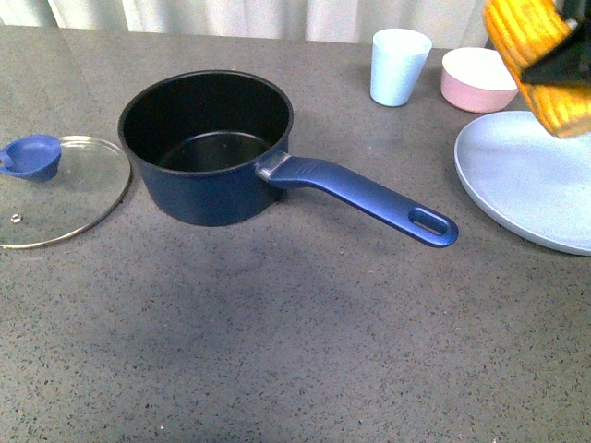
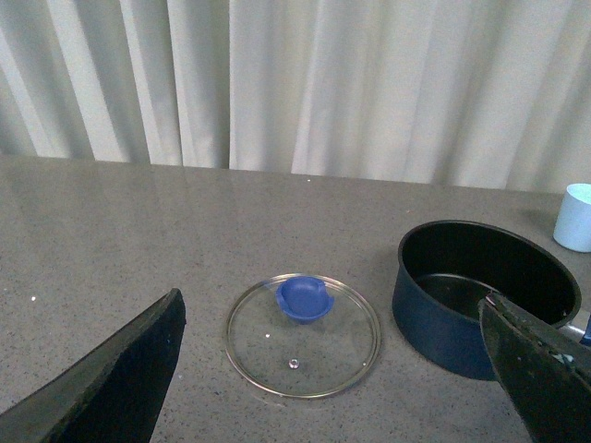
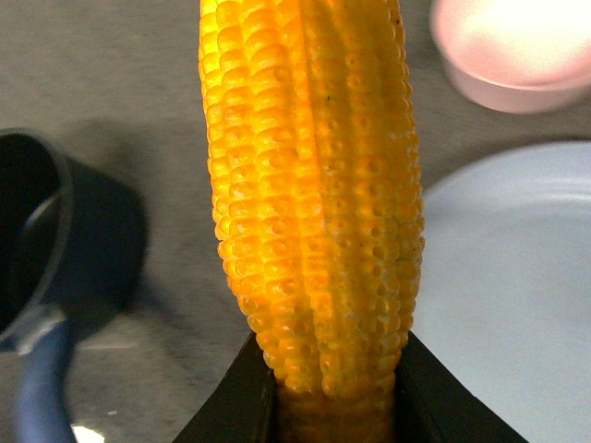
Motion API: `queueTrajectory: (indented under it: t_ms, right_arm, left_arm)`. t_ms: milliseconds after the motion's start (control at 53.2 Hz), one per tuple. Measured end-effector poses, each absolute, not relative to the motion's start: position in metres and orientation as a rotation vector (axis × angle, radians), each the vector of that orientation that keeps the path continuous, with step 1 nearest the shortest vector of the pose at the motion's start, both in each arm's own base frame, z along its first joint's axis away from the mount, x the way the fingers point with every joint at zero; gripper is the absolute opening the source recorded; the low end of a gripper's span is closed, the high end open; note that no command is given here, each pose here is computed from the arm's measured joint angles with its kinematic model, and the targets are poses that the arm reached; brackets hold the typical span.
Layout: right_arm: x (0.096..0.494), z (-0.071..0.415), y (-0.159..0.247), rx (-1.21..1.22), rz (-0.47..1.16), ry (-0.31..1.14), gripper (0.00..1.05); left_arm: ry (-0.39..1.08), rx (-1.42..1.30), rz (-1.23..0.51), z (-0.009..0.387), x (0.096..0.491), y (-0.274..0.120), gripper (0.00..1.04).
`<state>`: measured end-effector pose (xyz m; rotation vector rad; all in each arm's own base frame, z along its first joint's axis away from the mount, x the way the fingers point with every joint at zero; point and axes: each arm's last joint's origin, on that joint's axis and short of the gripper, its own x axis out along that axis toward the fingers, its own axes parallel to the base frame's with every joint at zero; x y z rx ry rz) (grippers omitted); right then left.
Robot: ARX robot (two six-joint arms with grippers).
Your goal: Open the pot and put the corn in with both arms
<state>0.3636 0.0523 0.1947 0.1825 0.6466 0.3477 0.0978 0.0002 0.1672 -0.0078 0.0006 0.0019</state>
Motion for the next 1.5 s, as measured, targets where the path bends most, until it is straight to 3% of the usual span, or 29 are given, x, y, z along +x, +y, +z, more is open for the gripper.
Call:
queueTrajectory:
  t_ms: [169, 508, 978, 1373, 1505]
  right_arm:
    - [0.373, 0.197, 0.137, 0.089, 0.58, 0.668, 0.18]
    - [0.403, 0.188, 0.237, -0.01, 0.722, 0.708, 0.16]
    - [0.412, 0.168, 0.271, -0.04, 0.756, 0.75, 0.15]
    - [0.407, 0.162, 0.264, -0.036, 0.753, 0.751, 0.78]
    - [0.405, 0.165, 0.255, -0.028, 0.734, 0.738, 0.95]
  left_arm:
    - [0.0, -0.008, 0.002, 0.167, 0.098, 0.0, 0.96]
    - [0.001, -0.008, 0.002, 0.167, 0.098, 0.0, 0.96]
    - [0.001, -0.008, 0.002, 0.167, 0.098, 0.0, 0.96]
    - [0.001, -0.008, 0.002, 0.167, 0.098, 0.0, 0.96]
    - [0.001, -0.008, 0.002, 0.167, 0.098, 0.0, 0.96]
